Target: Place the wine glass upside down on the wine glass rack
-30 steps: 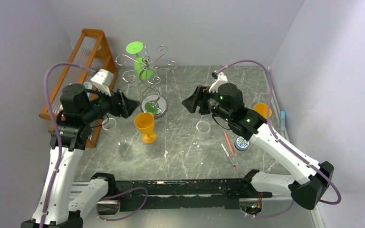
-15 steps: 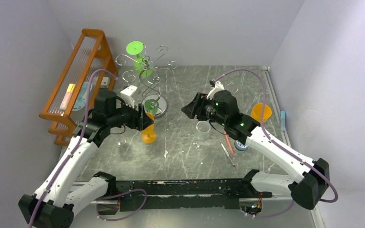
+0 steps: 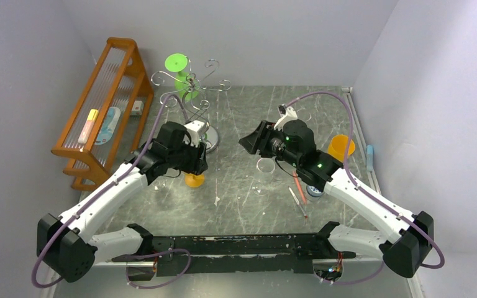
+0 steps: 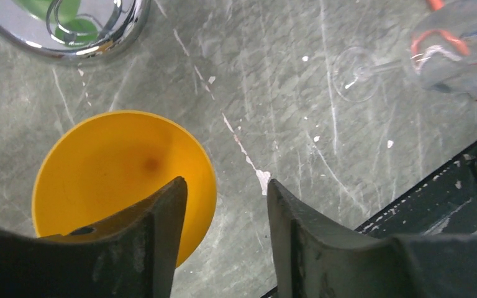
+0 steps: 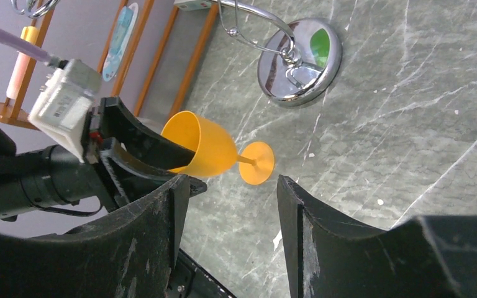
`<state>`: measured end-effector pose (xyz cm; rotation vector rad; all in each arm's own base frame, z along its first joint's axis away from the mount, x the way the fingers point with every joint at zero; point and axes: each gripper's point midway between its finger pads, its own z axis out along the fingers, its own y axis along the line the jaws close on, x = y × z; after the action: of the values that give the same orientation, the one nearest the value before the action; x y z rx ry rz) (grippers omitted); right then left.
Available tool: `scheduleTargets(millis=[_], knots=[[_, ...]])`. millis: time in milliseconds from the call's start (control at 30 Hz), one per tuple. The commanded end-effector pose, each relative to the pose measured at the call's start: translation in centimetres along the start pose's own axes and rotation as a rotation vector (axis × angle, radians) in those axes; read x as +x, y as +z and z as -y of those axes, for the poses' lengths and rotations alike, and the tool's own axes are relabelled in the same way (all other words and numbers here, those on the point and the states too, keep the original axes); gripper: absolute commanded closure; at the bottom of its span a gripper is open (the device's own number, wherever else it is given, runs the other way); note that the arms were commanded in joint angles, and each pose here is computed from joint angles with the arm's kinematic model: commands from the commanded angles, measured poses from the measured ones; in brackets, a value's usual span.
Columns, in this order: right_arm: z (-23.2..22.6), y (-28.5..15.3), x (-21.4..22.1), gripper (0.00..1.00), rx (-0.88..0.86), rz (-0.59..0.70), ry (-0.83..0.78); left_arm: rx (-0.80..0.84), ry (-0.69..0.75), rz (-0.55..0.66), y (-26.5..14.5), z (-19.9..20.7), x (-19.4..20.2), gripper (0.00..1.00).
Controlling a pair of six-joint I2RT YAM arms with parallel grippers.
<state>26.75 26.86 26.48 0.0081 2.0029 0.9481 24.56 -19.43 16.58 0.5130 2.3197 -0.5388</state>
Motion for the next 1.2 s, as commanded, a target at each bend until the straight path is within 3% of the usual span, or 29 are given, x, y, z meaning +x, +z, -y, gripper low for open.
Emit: scheduleTargets(millis=[0, 233, 367, 533, 800, 1033, 1167], knots=[[-0.2, 0.0, 0.0, 0.42, -0.014, -0.001, -0.001, -0.103, 0.018, -0.023, 0.3, -0.9, 0.4, 0.50], [-1.0, 0.1, 0.3, 0.42, -0.047, -0.020, 0.018, -0.129, 0.053, -0.059, 0.8, -1.1, 1.6, 0.73], [-1.3, -0.2, 0.2, 0.42, -0.063, -0.016, 0.035, -0.119, 0.061, -0.066, 0.8, -0.9, 1.5, 0.94], [-1.6, -1.0, -0.5, 0.42, -0.062, 0.011, 0.054, -0.030, 0.077, 0.015, -1.3, 1.3, -1.5, 0.95], [-2.7, -3.0, -3.0, 0.37, -0.118, 0.134, 0.115, 0.199, 0.117, 0.432, -8.8, 6.2, -8.6, 0.95], [-5.4, -6.6, -6.1, 0.27, -0.263, 0.281, 0.118, 0.444, 0.131, 0.674, -14.9, 10.8, -12.0, 0.95], [-6.1, -8.9, -7.5, 0.22, -0.305, 0.350, 0.135, 0.585, 0.135, 0.750, -17.5, 13.2, -13.3, 0.95]])
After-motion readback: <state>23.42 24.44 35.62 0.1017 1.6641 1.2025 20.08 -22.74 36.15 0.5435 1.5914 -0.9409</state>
